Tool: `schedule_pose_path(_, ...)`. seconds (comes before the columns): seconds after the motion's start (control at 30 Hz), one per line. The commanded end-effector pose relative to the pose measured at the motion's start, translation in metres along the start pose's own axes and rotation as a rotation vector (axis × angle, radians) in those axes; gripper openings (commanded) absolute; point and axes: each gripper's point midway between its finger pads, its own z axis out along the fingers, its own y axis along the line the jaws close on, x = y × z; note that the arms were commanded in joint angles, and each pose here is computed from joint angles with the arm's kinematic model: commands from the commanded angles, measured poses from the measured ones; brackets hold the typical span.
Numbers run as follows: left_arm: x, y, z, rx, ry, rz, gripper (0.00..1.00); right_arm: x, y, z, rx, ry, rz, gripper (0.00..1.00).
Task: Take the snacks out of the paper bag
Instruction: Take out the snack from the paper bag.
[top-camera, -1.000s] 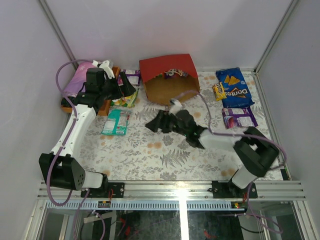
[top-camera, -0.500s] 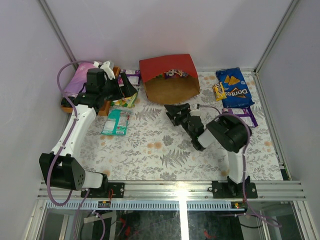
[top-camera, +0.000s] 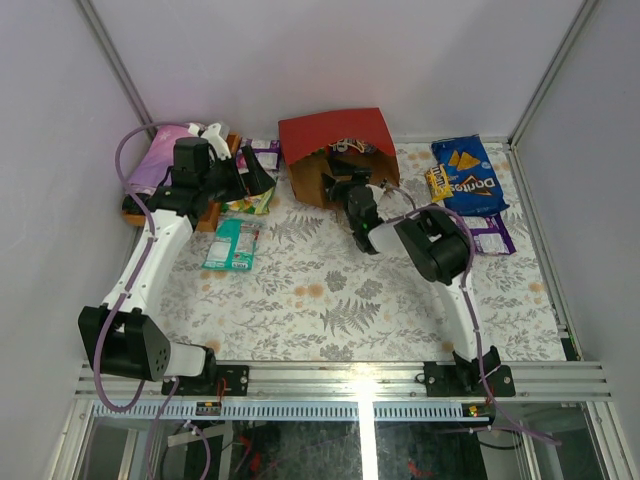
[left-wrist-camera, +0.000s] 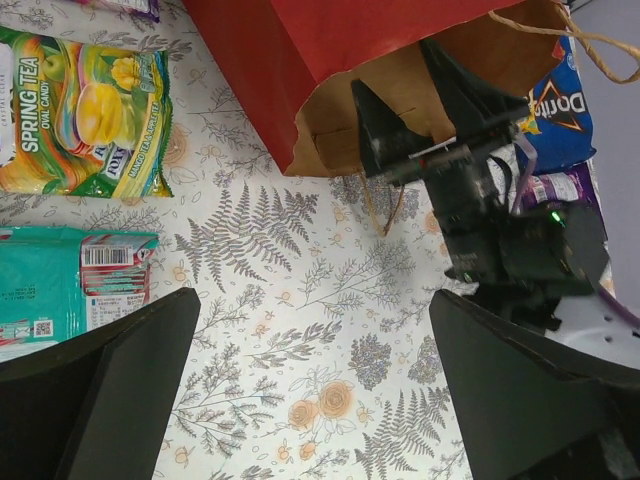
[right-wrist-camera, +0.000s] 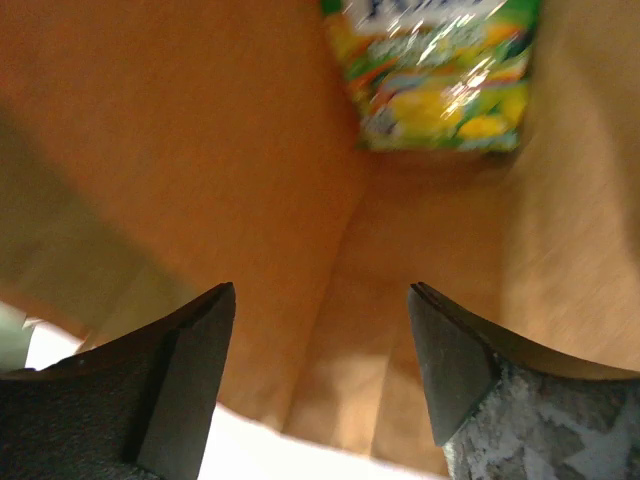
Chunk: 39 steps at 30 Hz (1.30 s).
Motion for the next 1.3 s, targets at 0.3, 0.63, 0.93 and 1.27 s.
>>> schedule_pose_path(0.3, -0.018, -0.015, -0.016, 0.054, -0.081, 0.027, 1.00, -0.130, -0.047, 0.095, 0.213, -0.485, 0.023, 0.85)
schedule_pose_path(0.63, -0.018, -0.020, -0.019, 0.079, -0.081, 0.027, 1.00, -0.170, -0.073, 0.119, 0.331, -0.598, -0.104, 0.87)
schedule_pose_path(0.93, -0.015, -0.020, -0.016, 0.086, -0.069, 0.024, 1.00, -0.172, -0.091, 0.163, 0.236, -0.575, -0.075, 0.84)
schedule_pose_path(1.27, -0.011, -0.019, -0.010, 0.092, -0.047, 0.014, 1.00, -0.178, -0.059, 0.177, 0.090, -0.494, -0.042, 0.08)
